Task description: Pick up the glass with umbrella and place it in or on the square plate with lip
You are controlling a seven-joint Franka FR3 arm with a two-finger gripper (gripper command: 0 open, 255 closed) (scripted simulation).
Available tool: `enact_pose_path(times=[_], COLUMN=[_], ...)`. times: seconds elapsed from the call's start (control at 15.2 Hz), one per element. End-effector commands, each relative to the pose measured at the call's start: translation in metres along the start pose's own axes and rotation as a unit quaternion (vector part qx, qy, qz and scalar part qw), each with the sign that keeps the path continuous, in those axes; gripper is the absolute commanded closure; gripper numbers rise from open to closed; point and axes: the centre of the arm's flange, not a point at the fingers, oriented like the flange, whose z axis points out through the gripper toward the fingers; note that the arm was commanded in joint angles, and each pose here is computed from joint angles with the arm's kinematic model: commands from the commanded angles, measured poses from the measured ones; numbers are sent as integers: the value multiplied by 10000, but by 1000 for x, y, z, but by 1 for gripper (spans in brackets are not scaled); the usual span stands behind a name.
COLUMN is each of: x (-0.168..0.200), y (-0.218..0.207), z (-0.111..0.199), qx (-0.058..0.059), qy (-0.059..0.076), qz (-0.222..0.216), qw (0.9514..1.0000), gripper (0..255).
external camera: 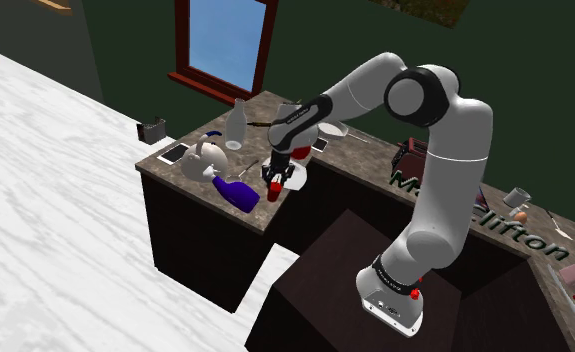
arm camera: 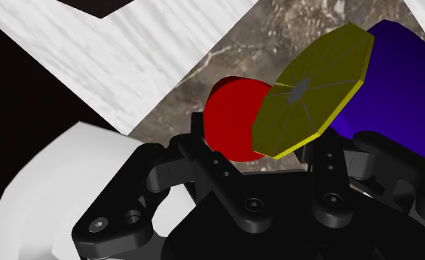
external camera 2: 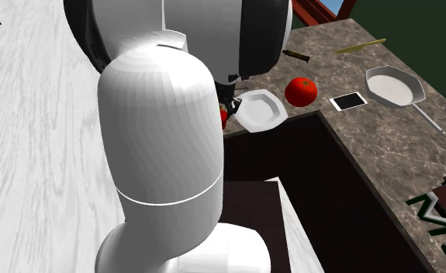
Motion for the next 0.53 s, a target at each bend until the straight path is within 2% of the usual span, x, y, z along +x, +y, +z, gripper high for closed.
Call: enact_pose_path(times=[0.0, 0.46], x=[-2, -9], y=[0, -1], z=[-9, -45], qx=[0, 0], qy=[0, 0], qz=[0, 0], qw=[10000, 10000], gripper=[255, 255])
